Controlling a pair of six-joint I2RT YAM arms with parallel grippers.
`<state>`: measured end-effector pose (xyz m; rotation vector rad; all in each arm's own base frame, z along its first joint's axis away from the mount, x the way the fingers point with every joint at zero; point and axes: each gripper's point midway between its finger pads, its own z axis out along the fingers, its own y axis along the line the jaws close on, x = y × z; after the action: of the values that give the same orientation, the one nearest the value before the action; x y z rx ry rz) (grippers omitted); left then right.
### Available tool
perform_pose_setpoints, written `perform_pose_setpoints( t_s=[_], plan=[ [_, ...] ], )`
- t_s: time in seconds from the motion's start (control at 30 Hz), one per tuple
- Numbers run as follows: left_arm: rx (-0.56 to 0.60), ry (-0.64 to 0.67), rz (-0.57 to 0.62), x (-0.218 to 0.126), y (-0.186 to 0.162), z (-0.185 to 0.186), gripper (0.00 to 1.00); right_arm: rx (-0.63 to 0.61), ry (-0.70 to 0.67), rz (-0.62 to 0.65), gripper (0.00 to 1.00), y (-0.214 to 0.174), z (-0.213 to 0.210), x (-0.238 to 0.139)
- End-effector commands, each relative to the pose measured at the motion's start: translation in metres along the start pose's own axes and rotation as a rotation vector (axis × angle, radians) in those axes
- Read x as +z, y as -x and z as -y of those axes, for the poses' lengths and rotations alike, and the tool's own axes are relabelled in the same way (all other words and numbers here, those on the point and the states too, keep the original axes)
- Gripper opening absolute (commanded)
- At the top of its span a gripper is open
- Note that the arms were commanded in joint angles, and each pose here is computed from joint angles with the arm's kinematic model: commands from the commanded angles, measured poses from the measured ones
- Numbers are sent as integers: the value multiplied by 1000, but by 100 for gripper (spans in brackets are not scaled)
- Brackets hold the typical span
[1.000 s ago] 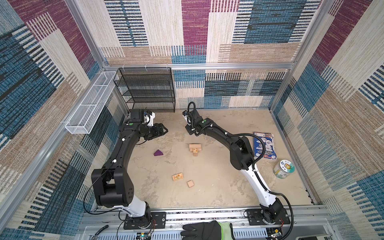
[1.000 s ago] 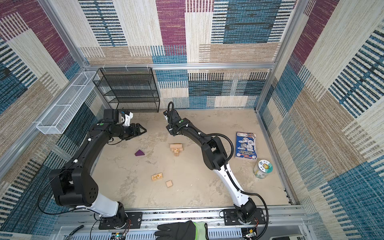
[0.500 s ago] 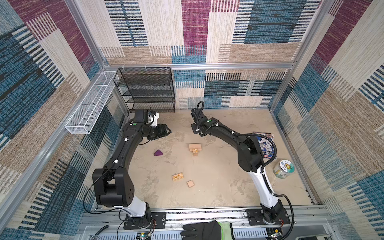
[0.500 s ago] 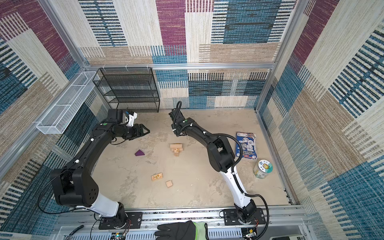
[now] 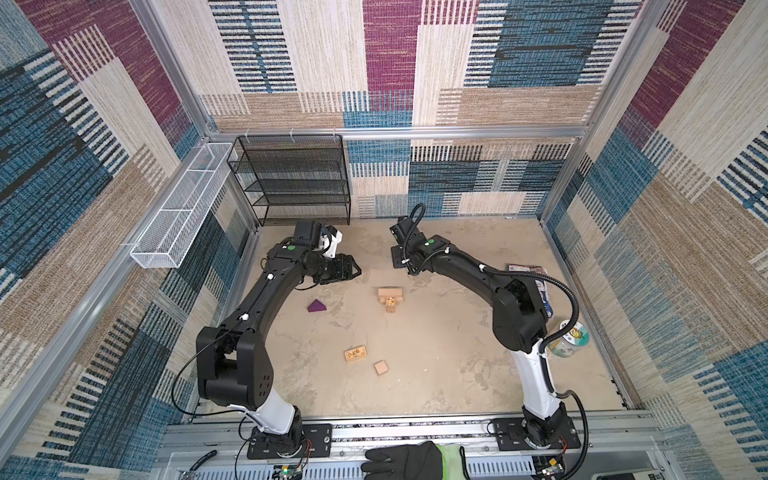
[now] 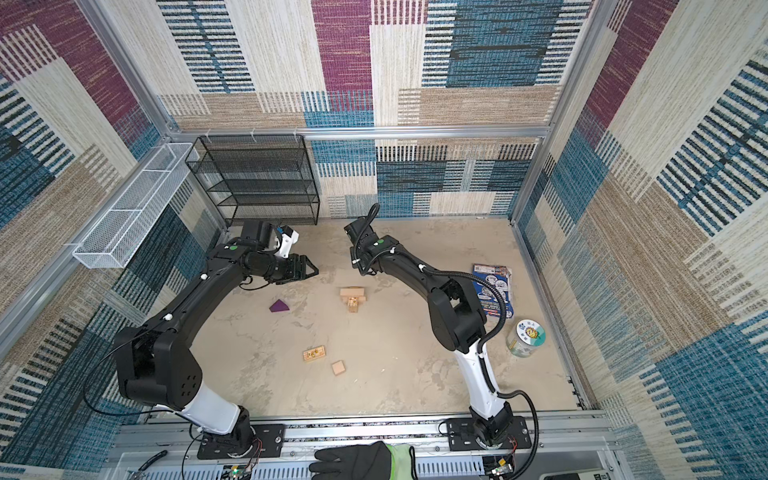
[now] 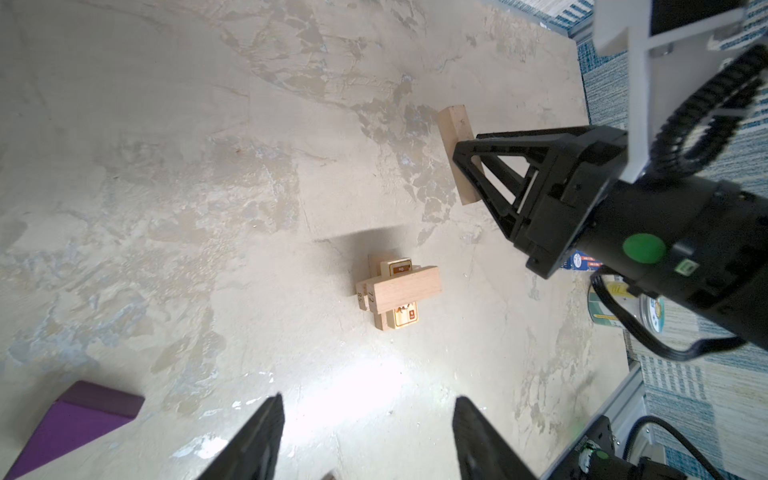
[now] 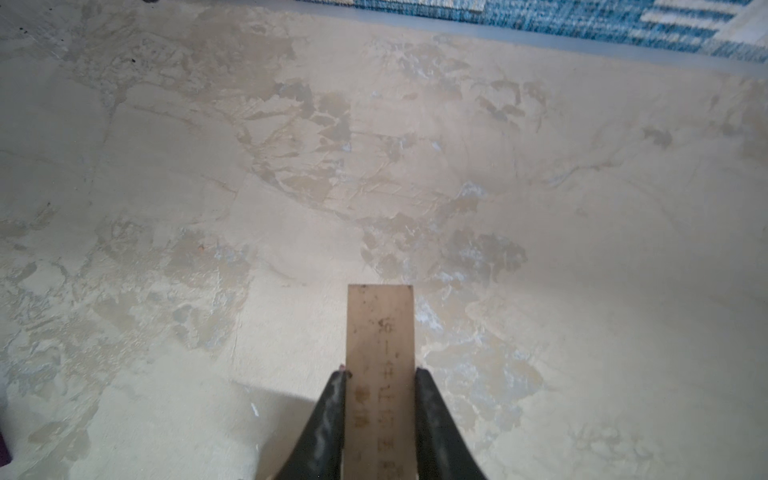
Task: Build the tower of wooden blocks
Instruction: 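Carry the text-printed block with the right gripper toward the stack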
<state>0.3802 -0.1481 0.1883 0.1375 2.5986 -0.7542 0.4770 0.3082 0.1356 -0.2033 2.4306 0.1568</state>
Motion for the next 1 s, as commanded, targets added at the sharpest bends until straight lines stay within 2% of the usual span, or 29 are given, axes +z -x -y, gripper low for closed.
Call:
perform_pose_setpoints(
  t_s=[0.0, 0.37, 0.97],
  plan=[
    [14, 7, -26, 3, -4, 3, 69, 87, 41, -1, 0, -2, -7, -12],
    [30, 3, -32, 0, -5, 8, 69, 126, 29, -31, 0, -38, -35, -34],
    [49, 22, -17, -8, -3, 8, 69, 225, -24, -90, 0, -75, -44, -44]
  ],
)
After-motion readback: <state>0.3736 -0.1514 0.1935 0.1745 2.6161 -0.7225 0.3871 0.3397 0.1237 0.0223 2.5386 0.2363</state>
